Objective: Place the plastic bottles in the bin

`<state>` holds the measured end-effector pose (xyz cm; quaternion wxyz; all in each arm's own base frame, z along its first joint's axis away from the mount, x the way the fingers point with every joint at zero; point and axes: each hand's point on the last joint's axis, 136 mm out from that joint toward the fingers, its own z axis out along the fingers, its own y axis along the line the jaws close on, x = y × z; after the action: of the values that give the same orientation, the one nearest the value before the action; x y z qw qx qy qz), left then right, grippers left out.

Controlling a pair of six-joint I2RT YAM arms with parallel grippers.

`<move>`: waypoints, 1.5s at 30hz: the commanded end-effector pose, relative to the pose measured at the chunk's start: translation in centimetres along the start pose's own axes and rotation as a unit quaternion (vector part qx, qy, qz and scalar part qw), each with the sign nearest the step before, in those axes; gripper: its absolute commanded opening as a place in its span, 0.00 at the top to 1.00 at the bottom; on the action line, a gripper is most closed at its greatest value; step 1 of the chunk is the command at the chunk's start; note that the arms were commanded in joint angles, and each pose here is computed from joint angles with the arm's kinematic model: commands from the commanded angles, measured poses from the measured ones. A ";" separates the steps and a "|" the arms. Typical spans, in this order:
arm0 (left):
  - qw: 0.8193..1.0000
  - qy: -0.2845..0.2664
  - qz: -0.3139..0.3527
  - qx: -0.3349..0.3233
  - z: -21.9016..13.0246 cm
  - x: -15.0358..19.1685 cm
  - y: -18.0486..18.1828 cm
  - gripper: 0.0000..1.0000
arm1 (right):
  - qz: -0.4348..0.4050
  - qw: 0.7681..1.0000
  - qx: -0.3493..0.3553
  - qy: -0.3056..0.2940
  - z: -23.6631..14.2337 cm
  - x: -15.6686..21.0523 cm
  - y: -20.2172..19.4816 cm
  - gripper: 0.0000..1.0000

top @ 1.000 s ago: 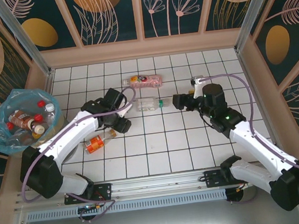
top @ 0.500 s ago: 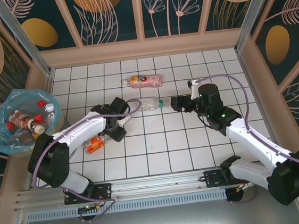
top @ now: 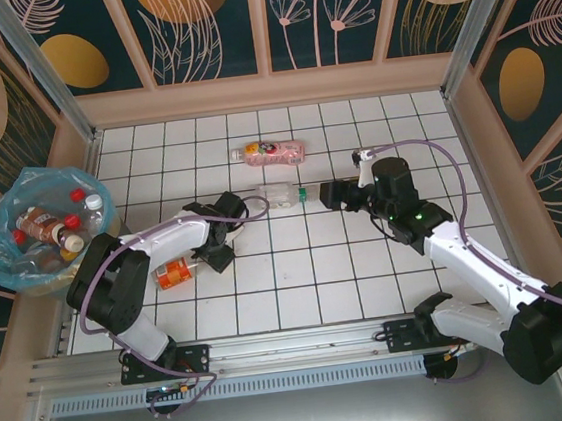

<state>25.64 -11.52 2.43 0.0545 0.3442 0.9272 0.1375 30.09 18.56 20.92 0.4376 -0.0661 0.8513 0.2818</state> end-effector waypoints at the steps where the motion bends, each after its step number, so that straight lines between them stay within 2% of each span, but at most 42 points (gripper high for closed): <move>1: 1.000 0.009 0.007 -0.002 0.2 0.5 0.0 0.37 | 0.006 1.000 -0.005 0.001 0.2 0.0 0.1 0.13; 10: 1.000 0.013 0.014 -0.003 0.4 0.9 0.0 0.54 | 0.004 1.000 -0.003 0.007 0.4 0.2 0.0 0.13; 17: 0.999 -0.017 -0.004 -0.035 -1.9 -0.5 1.8 0.66 | 0.010 1.000 -0.006 0.005 0.2 0.3 0.0 0.13; 21: 0.993 -0.101 -0.042 -0.036 -6.9 -3.8 3.4 0.74 | 0.010 1.000 -0.006 0.001 0.1 0.1 0.1 0.13; 24: 0.978 -0.194 -0.078 -0.021 -13.1 -6.3 4.8 0.77 | 0.007 1.000 -0.008 -0.003 0.0 -0.3 0.4 0.14; 27: 0.945 -0.304 -0.120 -0.002 -20.9 -7.9 6.5 0.84 | 0.006 1.000 -0.009 -0.007 -0.1 -0.7 0.5 0.14; 30: 0.898 -0.402 -0.182 -0.001 -28.2 -7.9 8.9 0.99 | 0.007 1.000 -0.012 -0.011 0.0 -0.9 0.7 0.14; 34: 0.828 -0.484 -0.280 -0.036 -35.1 -5.7 13.0 1.00 | 0.013 1.000 -0.020 -0.011 0.3 -1.1 1.0 0.14; 38: 0.780 -0.497 -0.361 -0.119 -38.6 -1.9 17.2 1.00 | 0.016 1.000 -0.024 -0.007 0.6 -1.1 1.3 0.14; 41: 0.748 -0.472 -0.409 -0.225 -40.2 2.2 20.5 1.00 | 0.013 1.000 -0.025 -0.007 0.6 -1.4 1.4 0.14; 45: 0.718 -0.418 -0.442 -0.338 -41.8 6.9 23.9 1.00 | 0.007 1.000 -0.027 -0.008 0.6 -1.7 1.6 0.14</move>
<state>29.09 -4.18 47.35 0.6154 -0.0549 0.7771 0.1200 30.43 19.28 20.20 0.4174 -0.0613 0.8580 0.2929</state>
